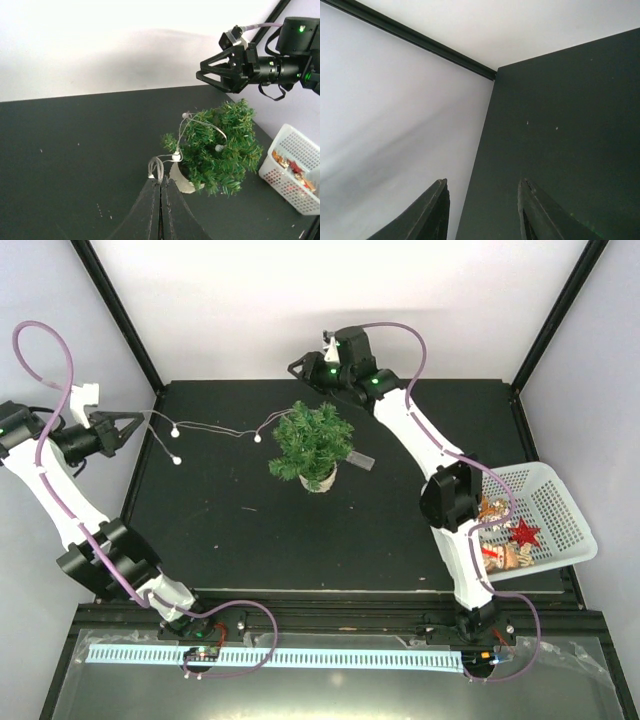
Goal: Decorate the small christmas tree
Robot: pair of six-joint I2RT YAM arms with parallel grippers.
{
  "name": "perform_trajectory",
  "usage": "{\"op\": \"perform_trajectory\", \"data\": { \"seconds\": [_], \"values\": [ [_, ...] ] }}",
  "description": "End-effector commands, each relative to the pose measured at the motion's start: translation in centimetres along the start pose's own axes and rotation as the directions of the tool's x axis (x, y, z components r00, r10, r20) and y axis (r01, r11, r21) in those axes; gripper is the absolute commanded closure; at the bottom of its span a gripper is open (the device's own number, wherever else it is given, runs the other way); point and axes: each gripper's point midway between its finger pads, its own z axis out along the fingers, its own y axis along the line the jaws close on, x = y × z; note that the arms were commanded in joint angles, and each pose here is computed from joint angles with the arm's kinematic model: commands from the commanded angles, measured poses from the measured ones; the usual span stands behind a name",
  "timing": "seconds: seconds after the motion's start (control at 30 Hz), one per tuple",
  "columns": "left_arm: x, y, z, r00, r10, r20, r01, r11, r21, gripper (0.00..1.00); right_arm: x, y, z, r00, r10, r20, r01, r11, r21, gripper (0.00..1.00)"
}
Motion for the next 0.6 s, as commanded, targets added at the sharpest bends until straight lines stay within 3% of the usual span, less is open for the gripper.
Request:
{"op": "perform_trajectory", "data": {
  "seconds": [0.0, 0.23, 0.37, 0.57],
  "values": [
    [-1.0, -2.9, -0.2, 0.982, 0.187, 0.002, -0.187, 0.982, 0.001, 0.98, -3.0, 3.3, -4.1, 0.993, -0.051, 0.107, 0.056, 0.997, -0.045, 0.59],
    [-0.2, -4.3, 1.2, 0.946, 0.319, -0.06, -0.318, 0.947, 0.039, 0.98, -3.0, 4.5, -7.1, 0.986, -0.113, 0.123, 0.116, 0.993, -0.014, 0.59],
    [1.3, -7.1, 2.8, 0.894, 0.436, -0.106, -0.424, 0.898, 0.113, 0.98, -2.2, 4.1, -8.7, 0.983, -0.136, 0.124, 0.135, 0.991, 0.016, 0.59],
    [3.4, -11.8, 5.5, 0.85, 0.511, -0.129, -0.464, 0.842, 0.277, 0.98, -0.7, 3.1, -11.2, 0.978, -0.168, 0.121, 0.16, 0.984, 0.073, 0.58]
  ]
}}
